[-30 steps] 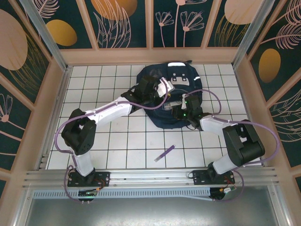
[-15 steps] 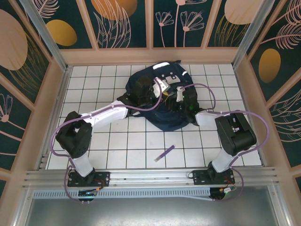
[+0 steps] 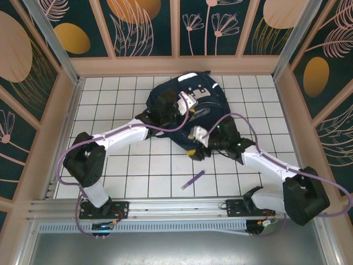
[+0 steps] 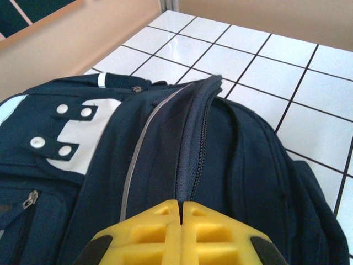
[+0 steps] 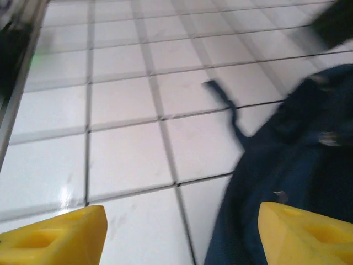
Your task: Pack books, pencil case, and school supplies into a backpack
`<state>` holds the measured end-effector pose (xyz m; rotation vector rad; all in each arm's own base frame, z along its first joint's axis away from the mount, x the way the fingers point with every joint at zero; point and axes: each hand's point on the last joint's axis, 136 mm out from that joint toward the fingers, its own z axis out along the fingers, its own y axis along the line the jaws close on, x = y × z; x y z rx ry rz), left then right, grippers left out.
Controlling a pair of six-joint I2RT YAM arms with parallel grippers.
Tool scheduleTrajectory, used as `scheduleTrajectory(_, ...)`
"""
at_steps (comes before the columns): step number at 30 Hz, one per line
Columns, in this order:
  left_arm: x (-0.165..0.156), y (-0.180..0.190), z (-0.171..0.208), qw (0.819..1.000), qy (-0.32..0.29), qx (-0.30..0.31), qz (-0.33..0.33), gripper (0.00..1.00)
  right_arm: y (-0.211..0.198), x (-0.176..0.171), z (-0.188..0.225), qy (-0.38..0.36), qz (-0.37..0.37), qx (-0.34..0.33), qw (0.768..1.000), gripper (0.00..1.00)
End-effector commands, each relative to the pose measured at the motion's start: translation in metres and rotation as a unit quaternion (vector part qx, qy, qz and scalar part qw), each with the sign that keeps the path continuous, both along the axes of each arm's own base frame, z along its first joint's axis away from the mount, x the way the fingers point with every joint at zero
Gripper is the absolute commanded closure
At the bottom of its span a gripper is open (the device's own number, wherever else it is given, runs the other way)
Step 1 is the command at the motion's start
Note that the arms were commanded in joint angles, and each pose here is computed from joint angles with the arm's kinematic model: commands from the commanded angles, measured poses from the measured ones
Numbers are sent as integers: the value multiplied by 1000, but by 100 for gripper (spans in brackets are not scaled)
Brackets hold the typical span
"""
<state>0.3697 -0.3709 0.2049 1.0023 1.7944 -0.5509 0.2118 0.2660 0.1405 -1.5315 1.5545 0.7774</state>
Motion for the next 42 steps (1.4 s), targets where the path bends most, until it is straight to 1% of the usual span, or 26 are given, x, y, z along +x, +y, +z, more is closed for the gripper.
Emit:
scheduleTrajectory(1,5,12,41,998,-60,-34,-4,100,-15,-63,-62,-21,199,-116,973,27)
scheduleTrajectory(2,3,12,40,997,-61,-35,-11,100,-14,-68,-76,-22,210,-150,966,26)
scheduleTrajectory(4,3,11,35,998,-55,-32,-14,100,-18,-78,-97,4,224,-190,956,27)
scheduleTrajectory(6,2,10,30,998,-48,-33,-19,100,-25,-83,-118,12,229,-233,945,27)
scheduleTrajectory(7,2,9,29,998,-45,-35,-20,100,-28,-84,-125,14,231,-246,941,27)
scheduleTrajectory(11,-2,9,27,998,-42,-43,-24,100,-32,-88,-128,31,234,-256,938,27)
scheduleTrajectory(12,-2,8,27,998,-42,-43,-26,100,-33,-88,-131,33,232,-263,936,28)
scheduleTrajectory(13,-2,8,27,998,-43,-42,-26,100,-36,-88,-135,31,231,-273,933,30)
scheduleTrajectory(14,-2,9,27,998,-44,-42,-27,100,-38,-85,-141,25,223,-282,933,37)
scheduleTrajectory(17,-2,10,28,998,-46,-44,-24,100,-42,-80,-152,5,210,-303,929,68)
scheduleTrajectory(18,-2,10,29,998,-47,-46,-23,100,-42,-79,-152,2,207,-303,930,77)
scheduleTrajectory(19,-3,10,30,998,-47,-48,-23,100,-41,-77,-149,-2,204,-298,932,89)
scheduleTrajectory(20,-3,10,31,997,-46,-50,-23,100,-40,-77,-144,-2,201,-289,936,96)
scheduleTrajectory(21,-4,10,31,997,-45,-51,-23,100,-38,-75,-137,-3,196,-275,941,100)
scheduleTrajectory(23,-5,11,34,997,-45,-52,-25,100,-32,-64,-114,-13,162,-221,962,100)
scheduleTrajectory(25,-7,11,37,997,-45,-52,-28,100,-28,-46,-83,-45,118,-161,979,100)
scheduleTrajectory(26,-7,12,38,997,-46,-51,-29,100,-28,-36,-64,-69,94,-129,985,100)
scheduleTrajectory(28,-9,12,38,997,-46,-48,-32,100,-36,-14,-38,-126,50,-91,987,100)
scheduleTrajectory(30,-11,12,38,997,-44,-47,-35,100,-50,11,-24,-188,10,-90,978,100)
scheduleTrajectory(32,-13,12,38,997,-41,-49,-39,100,-63,42,-19,-257,-17,-127,958,100)
scheduleTrajectory(34,-16,10,36,997,-34,-53,-46,100,-68,75,-13,-305,-45,-152,939,100)
scheduleTrajectory(38,-19,9,34,997,-21,-59,-51,100,-71,134,-5,-361,-66,-182,912,100)
scheduleTrajectory(42,-20,7,33,996,-16,-63,-54,100,-65,167,-1,-406,-55,-208,888,100)
